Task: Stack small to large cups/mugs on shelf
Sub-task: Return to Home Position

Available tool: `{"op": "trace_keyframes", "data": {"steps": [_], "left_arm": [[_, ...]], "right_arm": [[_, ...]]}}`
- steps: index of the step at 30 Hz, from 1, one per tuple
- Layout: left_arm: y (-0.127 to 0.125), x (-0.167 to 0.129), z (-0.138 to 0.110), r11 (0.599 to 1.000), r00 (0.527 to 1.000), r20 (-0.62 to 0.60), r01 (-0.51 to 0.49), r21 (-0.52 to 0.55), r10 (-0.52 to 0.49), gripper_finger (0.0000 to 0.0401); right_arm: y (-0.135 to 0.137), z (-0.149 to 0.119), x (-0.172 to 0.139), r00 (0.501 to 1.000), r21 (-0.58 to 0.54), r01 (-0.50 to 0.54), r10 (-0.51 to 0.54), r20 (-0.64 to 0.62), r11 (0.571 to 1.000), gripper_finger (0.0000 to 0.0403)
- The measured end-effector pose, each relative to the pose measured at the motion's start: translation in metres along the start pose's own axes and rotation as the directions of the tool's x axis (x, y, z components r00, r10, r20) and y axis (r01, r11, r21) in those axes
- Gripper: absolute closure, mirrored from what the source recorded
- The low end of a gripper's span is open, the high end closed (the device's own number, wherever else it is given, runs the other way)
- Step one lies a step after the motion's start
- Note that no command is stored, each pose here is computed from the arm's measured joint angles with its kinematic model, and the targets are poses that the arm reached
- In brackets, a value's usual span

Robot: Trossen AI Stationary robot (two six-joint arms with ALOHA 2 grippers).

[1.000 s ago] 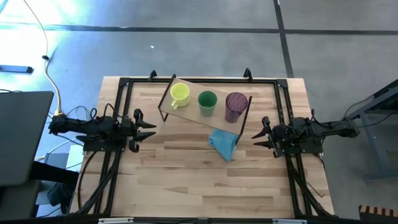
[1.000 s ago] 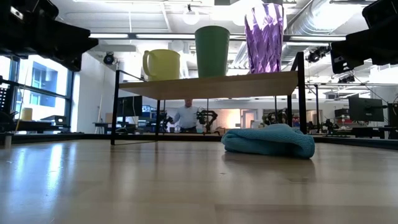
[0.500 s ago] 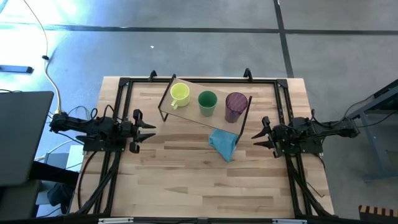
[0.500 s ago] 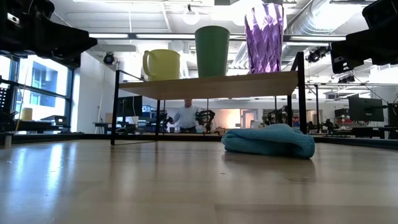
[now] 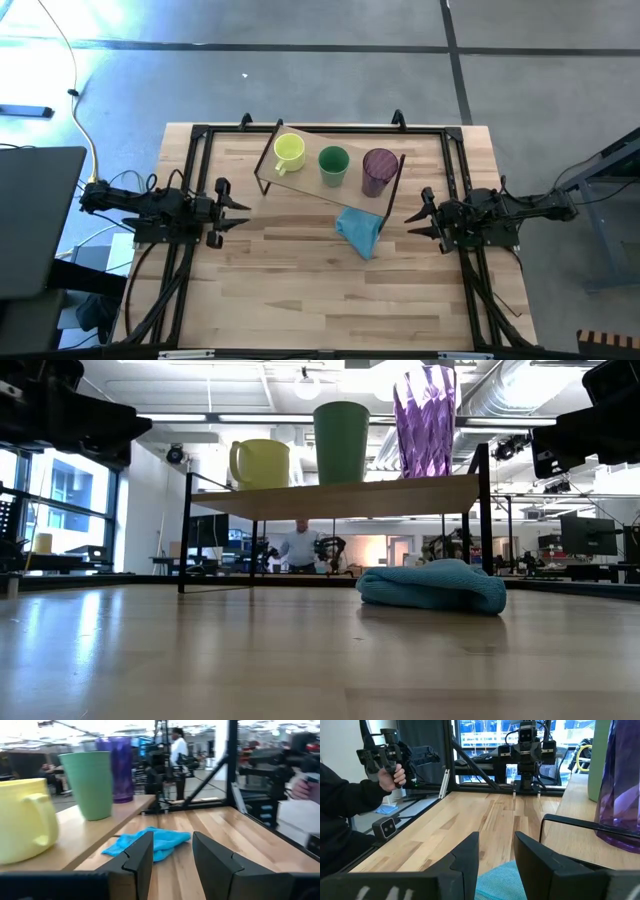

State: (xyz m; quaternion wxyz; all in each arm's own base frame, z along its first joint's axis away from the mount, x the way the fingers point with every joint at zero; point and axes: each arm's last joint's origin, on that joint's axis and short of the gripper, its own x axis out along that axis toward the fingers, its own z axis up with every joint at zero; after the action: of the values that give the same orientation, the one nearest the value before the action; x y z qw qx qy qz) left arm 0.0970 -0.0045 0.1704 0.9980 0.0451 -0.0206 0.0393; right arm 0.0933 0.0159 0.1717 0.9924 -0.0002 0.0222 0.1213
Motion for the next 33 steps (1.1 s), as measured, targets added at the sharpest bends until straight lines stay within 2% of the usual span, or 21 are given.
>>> {"op": "trace_keyframes", "data": {"steps": [3, 28, 33], "left_arm": [[-0.0009, 0.0000, -0.0003, 0.999, 0.999, -0.001, 0.032, 0.013, -0.032, 0.0274], [-0.0010, 0.0000, -0.0003, 0.999, 0.999, -0.001, 0.033, 0.011, -0.033, 0.0274], [-0.0010, 0.0000, -0.0003, 0.999, 0.999, 0.000, 0.033, 0.011, -0.033, 0.0274]], "right_arm": [[0.0000, 0.0000, 0.0000, 1.000, 0.000, 0.000, 0.000, 0.000, 1.000, 0.0288], [0.0000, 0.0001, 0.0000, 1.000, 0.003, 0.000, 0.000, 0.001, 1.000, 0.0288], [0.0001, 0.0035, -0.0001, 0.999, 0.100, -0.006, 0.003, 0.038, 0.995, 0.0288]]}}
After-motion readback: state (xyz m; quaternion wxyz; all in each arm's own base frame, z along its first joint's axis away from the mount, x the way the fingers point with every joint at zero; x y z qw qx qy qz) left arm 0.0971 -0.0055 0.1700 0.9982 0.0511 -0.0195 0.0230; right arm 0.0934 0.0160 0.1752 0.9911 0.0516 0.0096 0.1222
